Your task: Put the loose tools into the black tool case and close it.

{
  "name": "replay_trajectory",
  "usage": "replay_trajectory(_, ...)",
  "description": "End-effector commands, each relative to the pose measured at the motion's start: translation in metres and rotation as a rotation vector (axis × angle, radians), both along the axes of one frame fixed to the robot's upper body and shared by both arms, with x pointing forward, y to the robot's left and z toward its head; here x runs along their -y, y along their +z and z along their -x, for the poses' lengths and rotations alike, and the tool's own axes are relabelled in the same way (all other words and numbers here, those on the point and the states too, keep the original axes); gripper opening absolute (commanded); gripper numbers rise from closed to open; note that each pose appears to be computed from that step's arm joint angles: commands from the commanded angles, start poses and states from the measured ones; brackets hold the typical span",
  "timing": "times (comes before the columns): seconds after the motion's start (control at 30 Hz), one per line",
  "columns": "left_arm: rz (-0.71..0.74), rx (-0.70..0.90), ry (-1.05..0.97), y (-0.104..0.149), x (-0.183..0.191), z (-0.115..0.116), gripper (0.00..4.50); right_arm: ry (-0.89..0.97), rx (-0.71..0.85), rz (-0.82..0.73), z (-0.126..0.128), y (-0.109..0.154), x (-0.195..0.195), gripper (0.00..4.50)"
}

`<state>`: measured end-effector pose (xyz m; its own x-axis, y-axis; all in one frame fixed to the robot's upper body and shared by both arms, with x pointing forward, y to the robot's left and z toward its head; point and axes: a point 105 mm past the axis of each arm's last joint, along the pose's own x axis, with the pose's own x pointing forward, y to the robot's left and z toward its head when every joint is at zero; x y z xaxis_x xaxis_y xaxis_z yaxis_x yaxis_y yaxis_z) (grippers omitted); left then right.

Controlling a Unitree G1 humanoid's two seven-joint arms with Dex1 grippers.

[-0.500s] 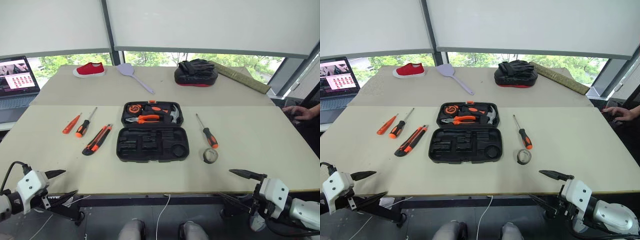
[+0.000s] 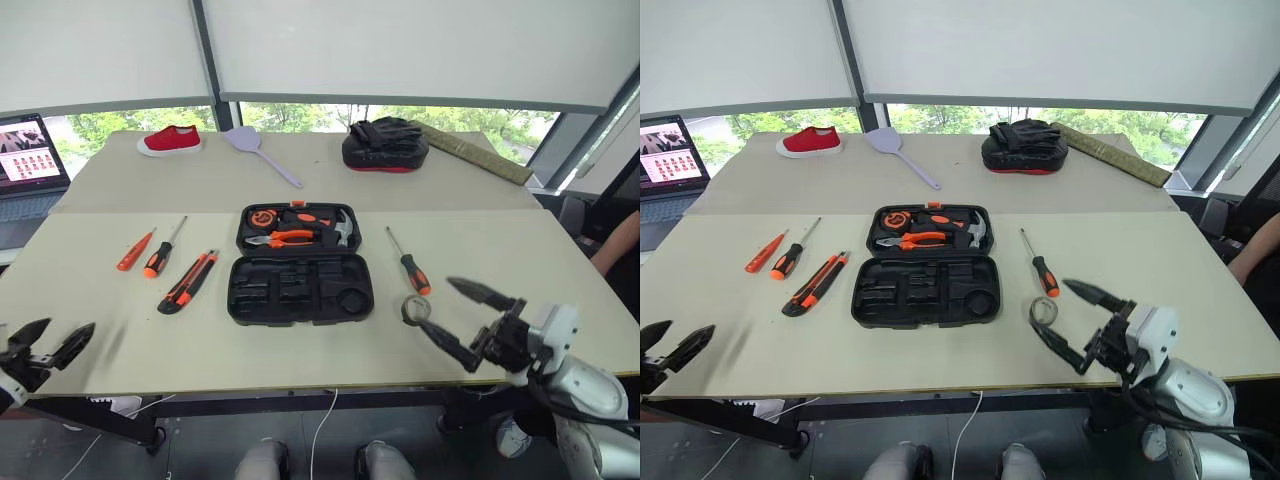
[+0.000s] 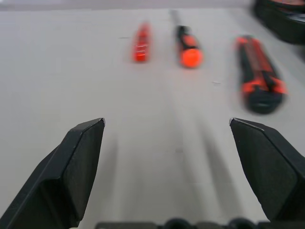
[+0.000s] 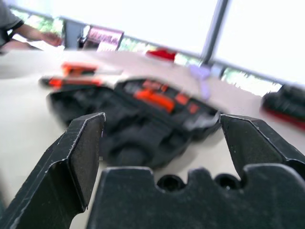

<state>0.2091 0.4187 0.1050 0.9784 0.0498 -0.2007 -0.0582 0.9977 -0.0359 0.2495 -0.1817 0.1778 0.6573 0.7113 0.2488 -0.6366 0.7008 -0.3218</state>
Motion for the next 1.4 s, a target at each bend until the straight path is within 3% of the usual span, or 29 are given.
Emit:
replay_trajectory(0.03,0.03,0.053,0.068,0.018,-0.01,-0.003,4.5,-0.007,0.055,-0.025,0.002,0.015,-0.003,4.44)
replay_trajectory(0.27,0.029,0.017,-0.118,0.06,0.046,-0.087,4.5,0.007,0.054,0.023,-0.001,0.01,-0.006,4.44)
replay_trajectory(0.6,-0.058,-0.101,-0.085,0.055,0.074,-0.176,4.5,0.017,0.061,0.045,-0.007,0.005,-0.006,4.44)
replay_trajectory(0.87,-0.09,-0.158,-0.094,0.031,0.098,-0.21,4.5,-0.001,0.07,0.053,-0.005,0.005,-0.004,4.44)
replay_trajectory(1.0,-0.095,-0.2,-0.076,0.02,0.095,-0.21,3.42,-0.018,0.071,0.053,-0.003,0.006,-0.001,4.5)
replay_trajectory(1.2,-0.067,-0.192,-0.051,0.015,0.095,-0.212,0.96,-0.033,0.066,0.054,0.0,0.004,-0.001,4.5)
replay_trajectory(1.27,-0.063,-0.166,-0.073,0.017,0.099,-0.214,0.89,-0.034,0.066,0.054,0.0,0.005,-0.002,4.5)
replay_trajectory(1.4,-0.017,0.119,-0.223,0.062,0.116,-0.221,0.89,-0.04,0.077,0.053,0.001,0.01,0.0,4.5)
